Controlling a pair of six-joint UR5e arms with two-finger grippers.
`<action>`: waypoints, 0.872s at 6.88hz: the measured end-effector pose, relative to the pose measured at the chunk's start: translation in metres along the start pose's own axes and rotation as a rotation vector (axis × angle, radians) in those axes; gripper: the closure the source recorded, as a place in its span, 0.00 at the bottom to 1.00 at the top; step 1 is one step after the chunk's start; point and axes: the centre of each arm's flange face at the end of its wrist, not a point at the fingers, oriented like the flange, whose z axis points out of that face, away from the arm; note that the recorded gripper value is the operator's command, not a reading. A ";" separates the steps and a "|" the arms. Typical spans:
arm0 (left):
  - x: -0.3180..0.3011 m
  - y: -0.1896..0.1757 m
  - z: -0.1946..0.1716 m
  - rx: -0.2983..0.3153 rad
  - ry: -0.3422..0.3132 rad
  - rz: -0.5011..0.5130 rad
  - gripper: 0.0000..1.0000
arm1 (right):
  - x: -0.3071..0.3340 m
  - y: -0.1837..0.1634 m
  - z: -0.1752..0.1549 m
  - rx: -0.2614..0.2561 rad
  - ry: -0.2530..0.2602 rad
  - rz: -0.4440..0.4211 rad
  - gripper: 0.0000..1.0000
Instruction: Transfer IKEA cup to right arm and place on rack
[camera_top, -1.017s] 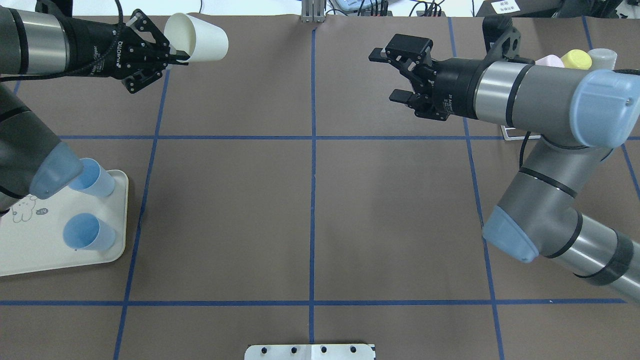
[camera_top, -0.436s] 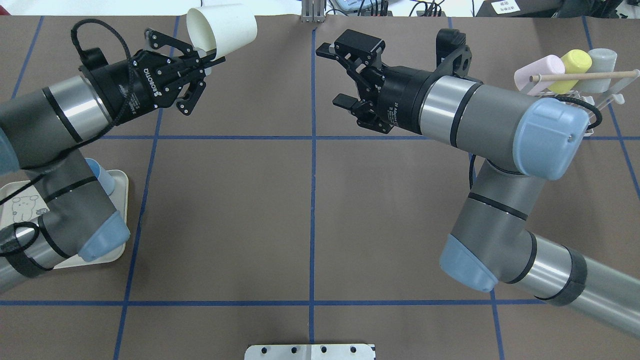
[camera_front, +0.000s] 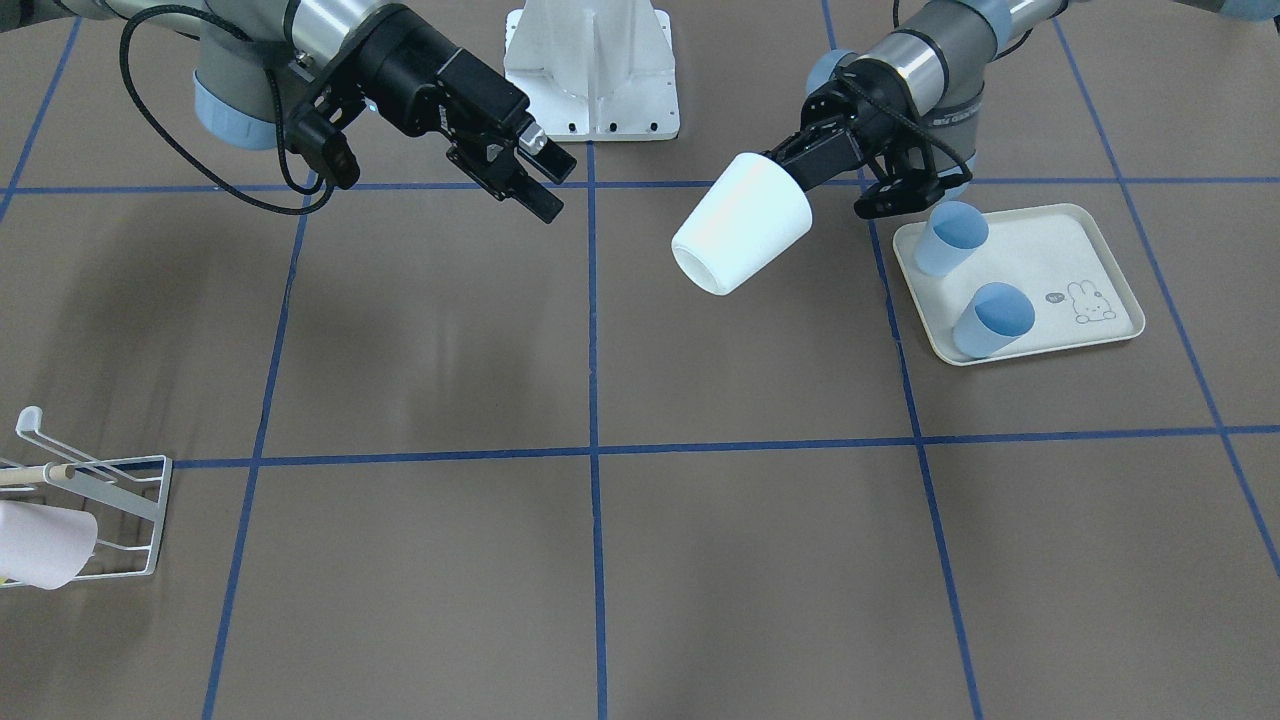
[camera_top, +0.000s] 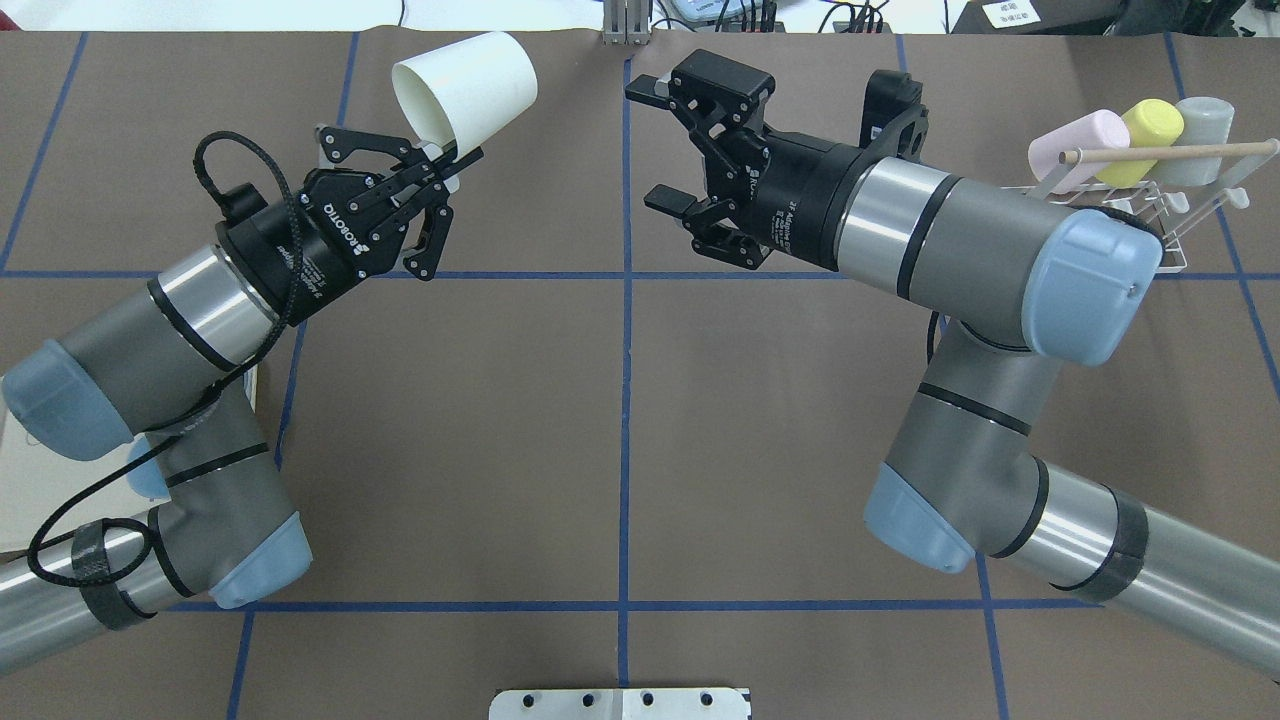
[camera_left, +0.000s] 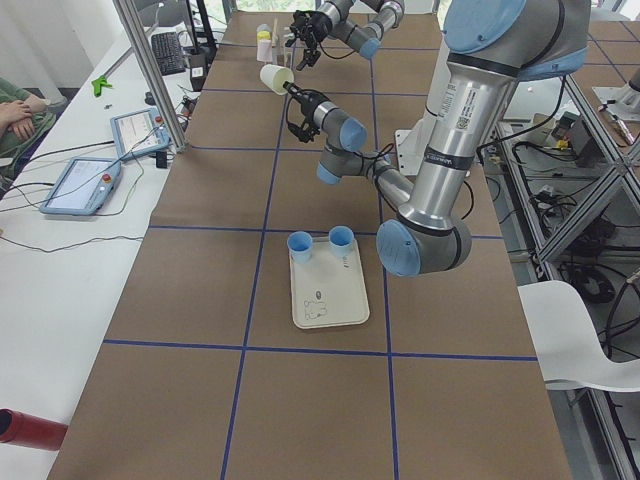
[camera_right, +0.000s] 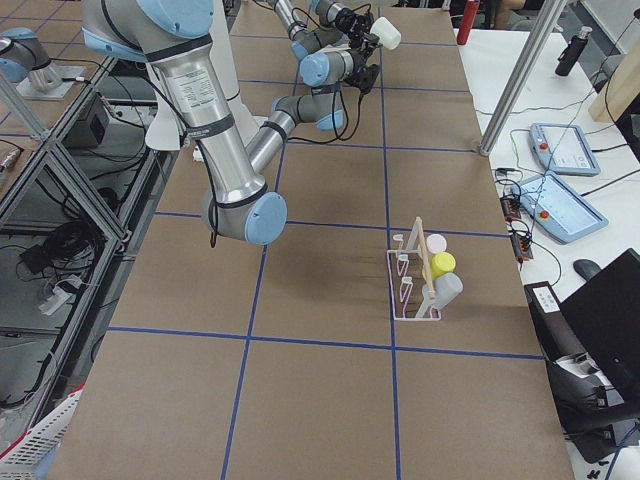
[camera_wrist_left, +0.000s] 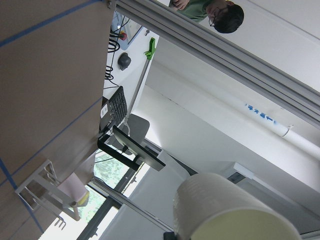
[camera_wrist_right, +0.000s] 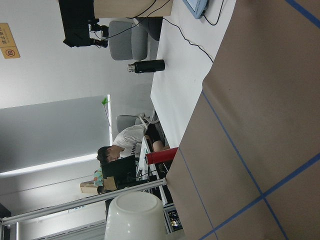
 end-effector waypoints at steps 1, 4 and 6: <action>-0.007 0.009 0.005 -0.013 0.003 -0.012 1.00 | 0.002 -0.001 0.001 -0.002 -0.001 0.003 0.00; -0.040 0.028 0.015 -0.035 -0.035 0.031 1.00 | 0.007 -0.002 0.007 -0.001 0.006 0.003 0.00; -0.050 0.030 0.021 -0.034 -0.048 0.042 1.00 | 0.008 -0.002 0.009 0.000 0.008 0.003 0.00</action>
